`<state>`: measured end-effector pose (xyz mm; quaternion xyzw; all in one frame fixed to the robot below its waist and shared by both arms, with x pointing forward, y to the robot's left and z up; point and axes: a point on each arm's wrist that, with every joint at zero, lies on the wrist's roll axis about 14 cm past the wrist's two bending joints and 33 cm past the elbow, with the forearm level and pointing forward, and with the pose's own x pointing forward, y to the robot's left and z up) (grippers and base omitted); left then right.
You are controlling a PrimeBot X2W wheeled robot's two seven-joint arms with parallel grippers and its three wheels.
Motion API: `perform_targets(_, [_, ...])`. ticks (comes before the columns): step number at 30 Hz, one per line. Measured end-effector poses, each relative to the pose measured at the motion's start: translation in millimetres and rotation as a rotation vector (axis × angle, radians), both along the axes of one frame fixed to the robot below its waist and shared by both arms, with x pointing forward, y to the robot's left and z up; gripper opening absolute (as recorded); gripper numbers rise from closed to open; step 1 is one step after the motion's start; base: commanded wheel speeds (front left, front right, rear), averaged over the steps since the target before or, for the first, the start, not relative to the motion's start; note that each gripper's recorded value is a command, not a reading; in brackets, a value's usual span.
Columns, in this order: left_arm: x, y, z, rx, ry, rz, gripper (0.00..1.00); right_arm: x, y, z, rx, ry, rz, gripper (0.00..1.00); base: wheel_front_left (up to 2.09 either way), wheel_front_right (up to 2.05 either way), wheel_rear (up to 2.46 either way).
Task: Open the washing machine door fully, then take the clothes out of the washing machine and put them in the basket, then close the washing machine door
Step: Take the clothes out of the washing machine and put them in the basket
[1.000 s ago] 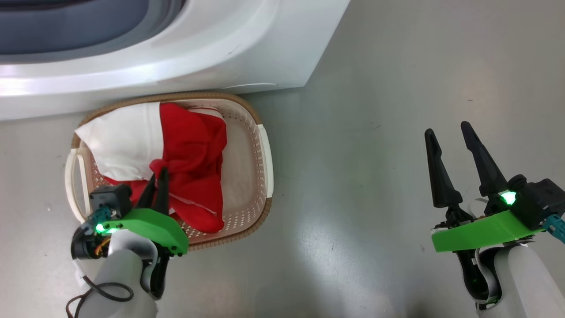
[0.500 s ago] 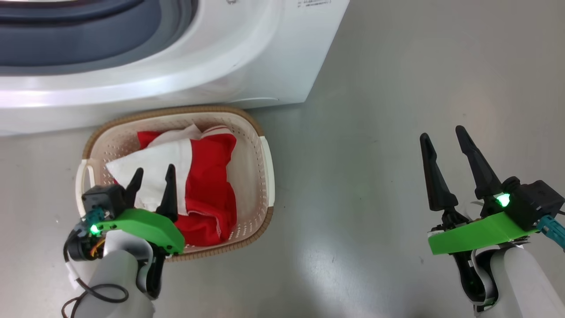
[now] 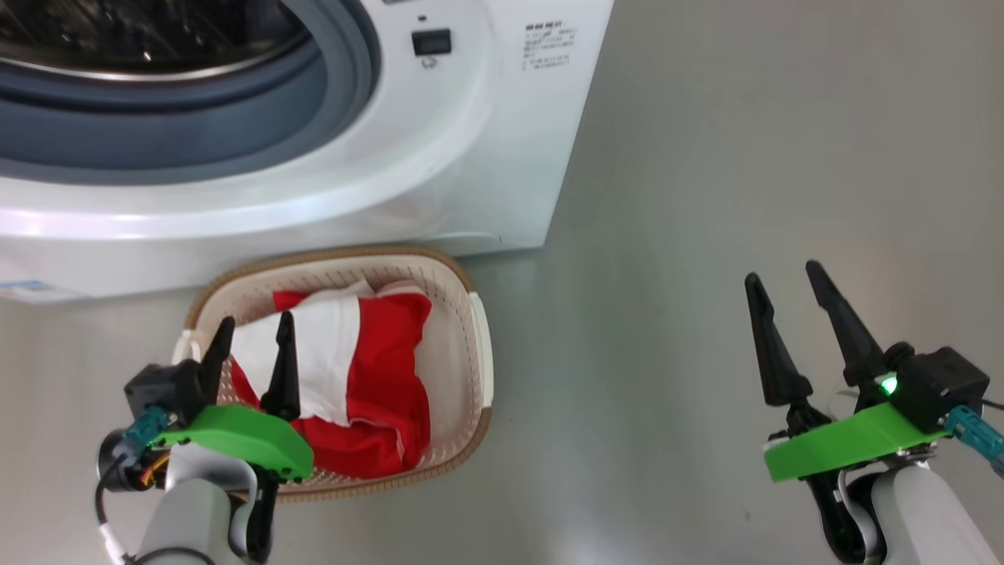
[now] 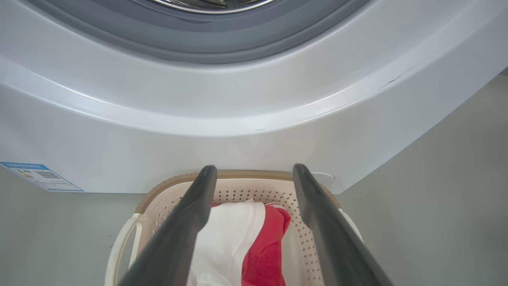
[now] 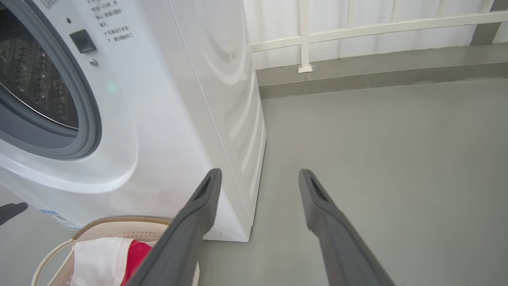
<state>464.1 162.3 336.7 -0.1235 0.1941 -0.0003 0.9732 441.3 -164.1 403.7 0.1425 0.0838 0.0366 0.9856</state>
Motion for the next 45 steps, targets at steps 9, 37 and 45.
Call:
perform_targets(9, [-10,9,54,0.022,-0.15,0.006,1.0,-20,-3,19,-0.002,-0.028,-0.003,1.0,0.0,0.0,0.0])
perform_targets(37, [-99,34,120,0.084,-0.321,0.052,1.0,-83,-24,47,-0.013,-0.071,-0.057,1.0,0.0,0.0,0.0])
perform_targets(45, [-113,38,122,0.078,-0.324,0.066,1.0,-101,-30,43,-0.009,-0.053,-0.078,1.0,0.0,0.0,0.0])
